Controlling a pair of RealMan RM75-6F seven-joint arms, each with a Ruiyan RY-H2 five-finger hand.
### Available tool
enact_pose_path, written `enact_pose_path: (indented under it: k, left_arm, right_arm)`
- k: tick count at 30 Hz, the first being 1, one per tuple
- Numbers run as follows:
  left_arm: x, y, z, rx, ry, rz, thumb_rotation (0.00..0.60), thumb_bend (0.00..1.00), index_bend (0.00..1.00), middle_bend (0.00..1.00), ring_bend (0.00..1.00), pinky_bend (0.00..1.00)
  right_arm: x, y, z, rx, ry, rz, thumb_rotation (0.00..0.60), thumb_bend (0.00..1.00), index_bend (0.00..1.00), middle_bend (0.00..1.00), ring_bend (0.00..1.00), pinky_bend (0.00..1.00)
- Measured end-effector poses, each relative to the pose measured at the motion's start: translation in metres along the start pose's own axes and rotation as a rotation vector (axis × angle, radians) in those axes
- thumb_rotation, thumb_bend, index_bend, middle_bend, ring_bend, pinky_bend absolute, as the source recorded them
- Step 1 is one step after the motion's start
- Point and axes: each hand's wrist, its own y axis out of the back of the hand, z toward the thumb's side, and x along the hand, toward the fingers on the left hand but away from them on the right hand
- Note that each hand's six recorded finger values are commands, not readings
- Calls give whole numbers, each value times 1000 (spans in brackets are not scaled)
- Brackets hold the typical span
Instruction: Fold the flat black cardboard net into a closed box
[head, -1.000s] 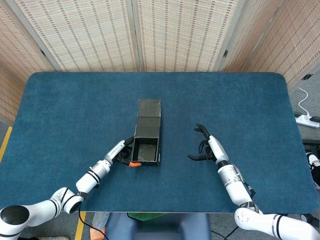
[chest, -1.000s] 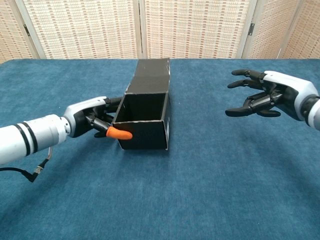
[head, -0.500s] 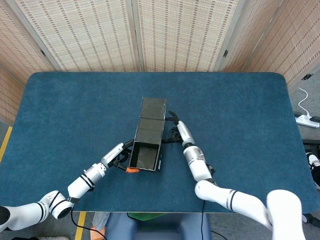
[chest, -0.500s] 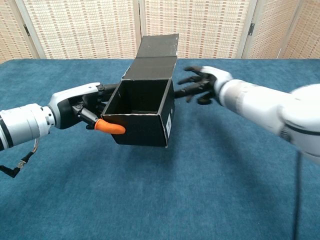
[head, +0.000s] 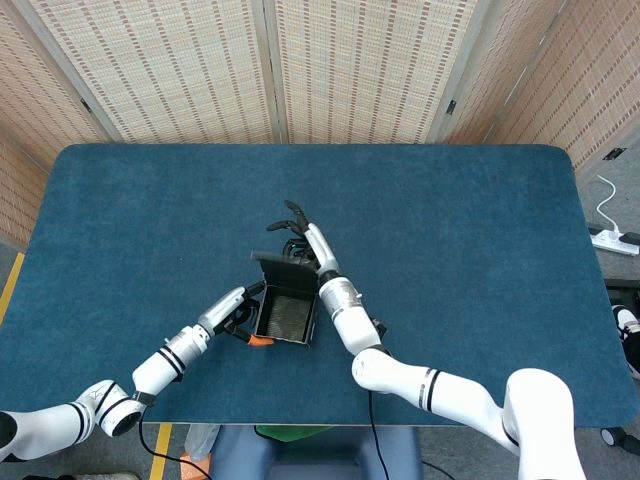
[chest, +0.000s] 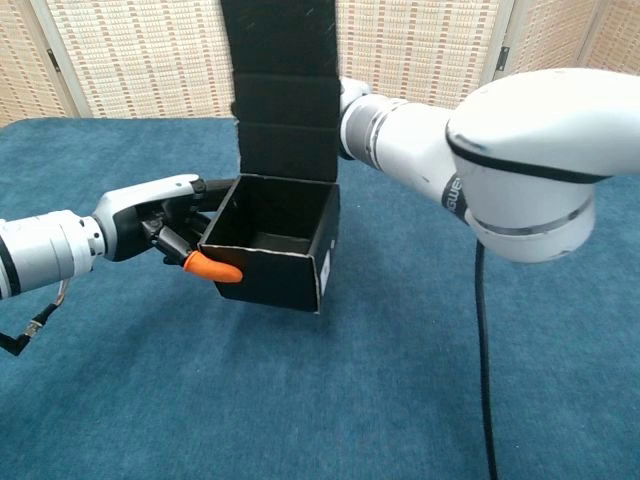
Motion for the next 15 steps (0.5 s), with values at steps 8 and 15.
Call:
enact_pose_path:
  k: [8,15]
  left_arm:
    - [3,14,-27,56,114,59,600,198,535,594,717,935]
    - [0,17,-38,87,184,84,600,199,348,449,718,936]
  right_arm:
    - [39,-32,-1,227,10,198,600,0,66,345,702,1000]
    - [48,-32,-12,539,38,175,600,0,83,353,710,1000]
